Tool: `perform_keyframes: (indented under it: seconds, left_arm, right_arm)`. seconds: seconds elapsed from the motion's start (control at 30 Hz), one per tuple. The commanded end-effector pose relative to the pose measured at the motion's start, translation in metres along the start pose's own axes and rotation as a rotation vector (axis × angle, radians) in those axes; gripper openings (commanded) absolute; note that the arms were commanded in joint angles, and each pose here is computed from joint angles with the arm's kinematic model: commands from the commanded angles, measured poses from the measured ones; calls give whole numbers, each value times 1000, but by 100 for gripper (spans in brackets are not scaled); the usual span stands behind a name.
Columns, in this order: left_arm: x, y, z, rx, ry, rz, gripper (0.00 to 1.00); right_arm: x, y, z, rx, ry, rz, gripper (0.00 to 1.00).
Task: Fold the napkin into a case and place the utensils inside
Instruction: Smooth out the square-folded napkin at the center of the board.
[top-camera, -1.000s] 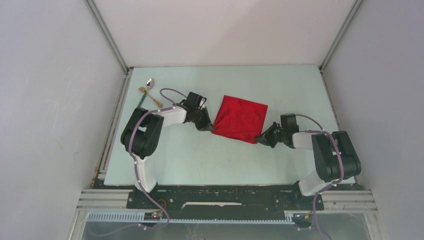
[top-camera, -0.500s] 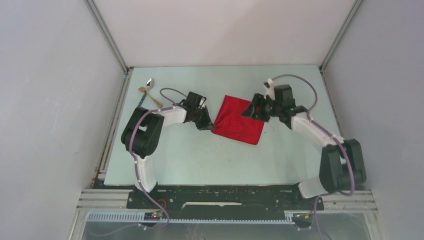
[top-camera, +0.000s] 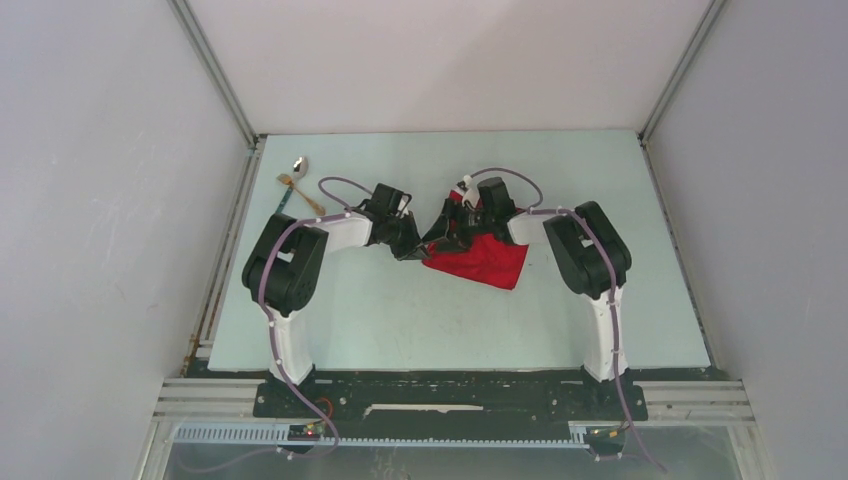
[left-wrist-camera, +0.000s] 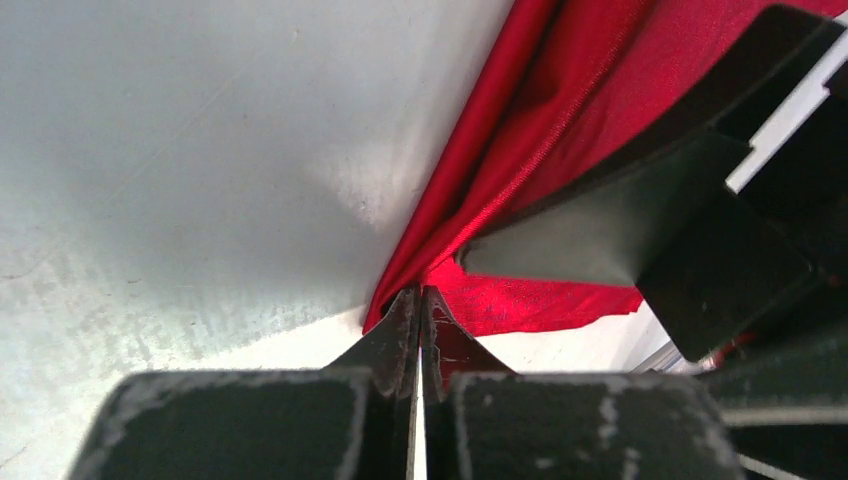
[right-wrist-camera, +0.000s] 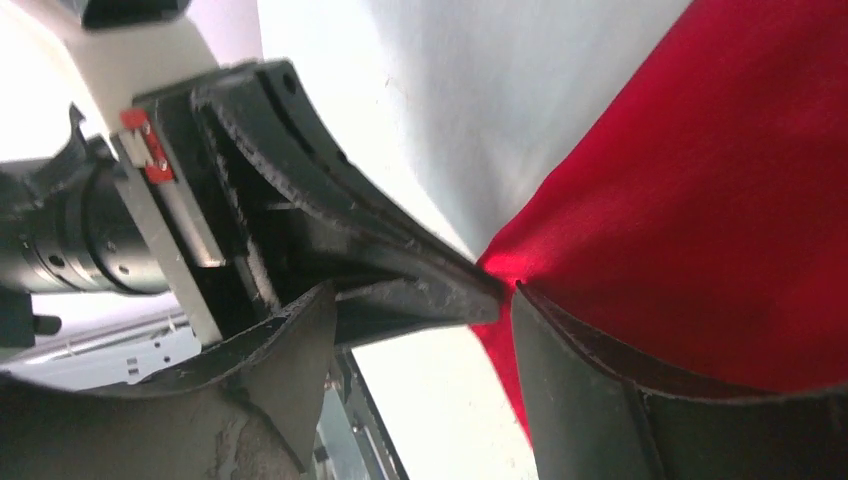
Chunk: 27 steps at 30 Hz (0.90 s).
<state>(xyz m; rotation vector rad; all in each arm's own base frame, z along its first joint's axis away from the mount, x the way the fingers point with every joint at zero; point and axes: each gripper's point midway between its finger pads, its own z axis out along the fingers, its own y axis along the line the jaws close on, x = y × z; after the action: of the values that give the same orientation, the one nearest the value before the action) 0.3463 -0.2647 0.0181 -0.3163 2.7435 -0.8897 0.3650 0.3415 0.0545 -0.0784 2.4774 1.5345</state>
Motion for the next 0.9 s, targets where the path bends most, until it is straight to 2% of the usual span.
perform_keyframes:
  seconds: [0.0,0.47,0.67,0.87]
  left_arm:
    - [8,31,10,-90,10,-25,0]
    - [15,34,13,-88,35,-44,0]
    - [11,28,6,-84,31,-8,0]
    - [4,13,-3,-56,27,24,3]
  right_arm:
    - [-36,8,1,-88,-97,-3,72]
    - [-117,-49,-8,-10,-218,110,73]
    - [-144,-68,-18,-17,-206,127,72]
    - [-180,-74,-35,-52,-187,72,72]
